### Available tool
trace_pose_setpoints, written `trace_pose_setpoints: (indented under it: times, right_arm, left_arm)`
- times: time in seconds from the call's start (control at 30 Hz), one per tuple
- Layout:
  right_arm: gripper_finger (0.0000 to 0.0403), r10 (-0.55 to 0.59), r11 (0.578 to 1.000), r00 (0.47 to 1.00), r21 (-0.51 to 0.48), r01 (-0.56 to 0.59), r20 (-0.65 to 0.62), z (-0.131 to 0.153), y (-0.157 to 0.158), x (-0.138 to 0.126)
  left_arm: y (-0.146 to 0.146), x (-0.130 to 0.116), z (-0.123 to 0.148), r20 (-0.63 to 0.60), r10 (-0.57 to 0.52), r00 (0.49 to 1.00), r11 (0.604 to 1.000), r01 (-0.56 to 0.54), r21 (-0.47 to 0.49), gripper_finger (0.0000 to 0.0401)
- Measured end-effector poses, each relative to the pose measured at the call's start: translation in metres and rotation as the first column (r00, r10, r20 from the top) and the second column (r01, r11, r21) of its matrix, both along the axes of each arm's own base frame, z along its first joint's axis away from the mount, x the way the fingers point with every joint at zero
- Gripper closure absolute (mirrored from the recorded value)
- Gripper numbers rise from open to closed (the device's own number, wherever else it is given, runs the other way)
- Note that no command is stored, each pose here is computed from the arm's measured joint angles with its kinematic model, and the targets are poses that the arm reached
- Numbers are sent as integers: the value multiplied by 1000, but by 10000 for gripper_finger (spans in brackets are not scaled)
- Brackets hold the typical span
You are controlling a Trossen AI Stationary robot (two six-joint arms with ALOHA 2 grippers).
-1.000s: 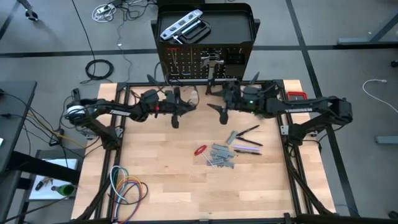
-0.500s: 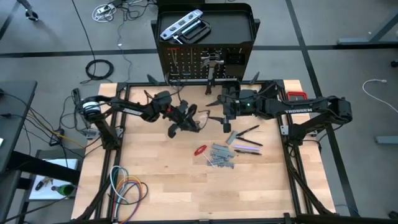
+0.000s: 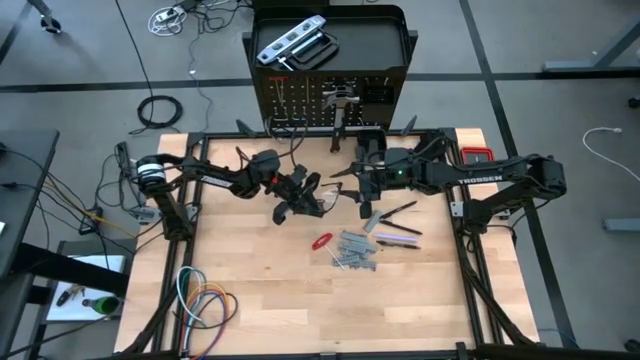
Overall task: Hang tools onto peg board
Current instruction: Hang the glasses onto the peg board
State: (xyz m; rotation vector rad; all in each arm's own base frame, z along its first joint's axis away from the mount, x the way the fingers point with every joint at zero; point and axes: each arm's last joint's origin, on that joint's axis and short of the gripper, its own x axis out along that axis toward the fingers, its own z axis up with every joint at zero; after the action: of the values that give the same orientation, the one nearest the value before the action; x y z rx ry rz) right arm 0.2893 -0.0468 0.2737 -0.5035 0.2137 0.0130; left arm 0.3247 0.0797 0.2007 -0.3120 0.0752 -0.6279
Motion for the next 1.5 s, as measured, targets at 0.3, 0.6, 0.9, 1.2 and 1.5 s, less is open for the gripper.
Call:
trace_pose_setpoints:
  times: [0.3,0.6,0.9,1.2,1.5]
  right_arm:
    - [359,-44,999,999,-31,44,2,0,-1,0]
    - [356,-155,987,988,-49,154,-16,-1,-5,-1]
    - [379,-282,958,958,-63,279,-45,-4,-8,-3]
    - [358,-464,886,885,-35,463,-37,0,-11,-10]
    - [380,-522,851,852,90,517,42,18,-10,-22]
  left_arm:
    - [1,1,0,-5,52,999,999,-52,-4,358]
    - [12,1,-2,-14,240,971,971,-240,-9,285]
    - [31,-2,-2,52,475,878,875,-478,77,187]
    - [33,1,0,191,682,706,666,-707,237,162]
    - [4,10,1,307,749,587,467,-797,384,162]
